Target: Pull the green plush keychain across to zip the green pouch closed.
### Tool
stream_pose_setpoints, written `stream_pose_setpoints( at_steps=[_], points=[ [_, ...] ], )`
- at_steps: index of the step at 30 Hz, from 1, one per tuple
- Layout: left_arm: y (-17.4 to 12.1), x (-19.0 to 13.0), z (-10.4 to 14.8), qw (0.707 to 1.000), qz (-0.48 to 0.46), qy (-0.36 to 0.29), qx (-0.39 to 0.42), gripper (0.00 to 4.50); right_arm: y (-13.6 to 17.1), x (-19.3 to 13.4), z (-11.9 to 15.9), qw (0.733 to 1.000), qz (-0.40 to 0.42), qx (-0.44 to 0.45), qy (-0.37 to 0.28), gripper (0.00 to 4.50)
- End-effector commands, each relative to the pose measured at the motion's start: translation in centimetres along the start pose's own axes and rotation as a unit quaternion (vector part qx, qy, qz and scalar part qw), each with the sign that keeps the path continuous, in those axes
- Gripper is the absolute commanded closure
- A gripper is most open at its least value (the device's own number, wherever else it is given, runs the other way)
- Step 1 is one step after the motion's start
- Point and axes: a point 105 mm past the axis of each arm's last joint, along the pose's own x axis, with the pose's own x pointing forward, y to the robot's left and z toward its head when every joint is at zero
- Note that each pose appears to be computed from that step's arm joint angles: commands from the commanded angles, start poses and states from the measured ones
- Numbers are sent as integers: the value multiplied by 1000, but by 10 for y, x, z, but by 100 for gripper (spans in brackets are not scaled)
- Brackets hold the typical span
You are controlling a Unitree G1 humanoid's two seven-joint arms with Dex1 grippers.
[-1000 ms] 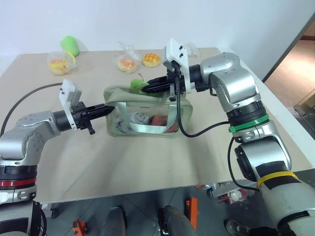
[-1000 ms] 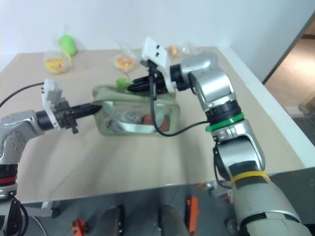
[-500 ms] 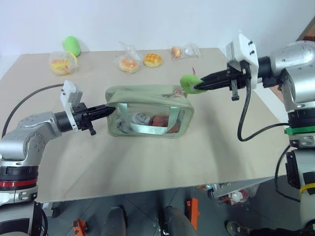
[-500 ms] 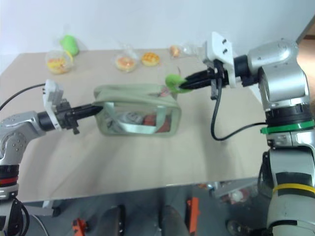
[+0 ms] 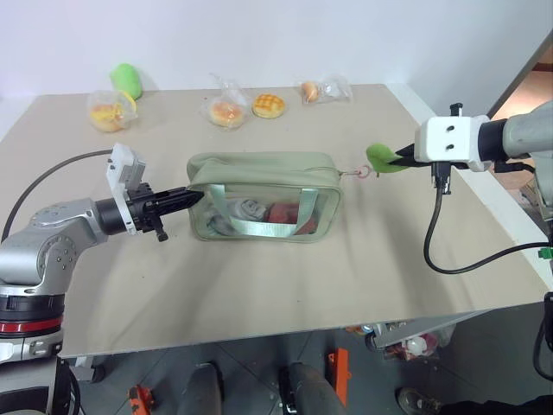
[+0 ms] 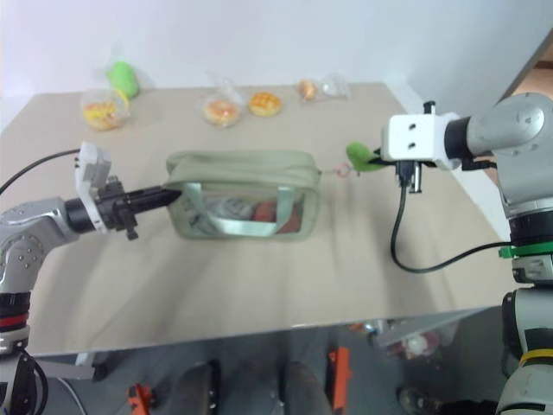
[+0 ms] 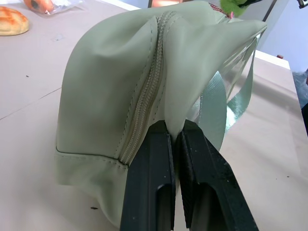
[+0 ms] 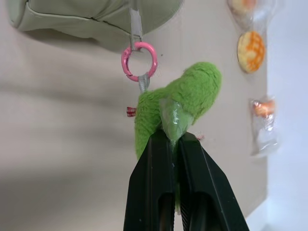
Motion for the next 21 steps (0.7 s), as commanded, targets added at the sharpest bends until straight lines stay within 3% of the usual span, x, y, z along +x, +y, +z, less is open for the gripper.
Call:
stream_pose_setpoints(
  at_steps=[1,8,21],
  points=[
    [1,-4,6,1000,6,0,9,450,22,16,12,999,25,-34,-4,445],
    [0,-5,6,1000,6,2,7,450,70,58,29,994,81,-69,-25,445],
    [-2,-2,8,1000,2,0,6,450,78,84,24,991,88,-98,-14,445]
  ],
)
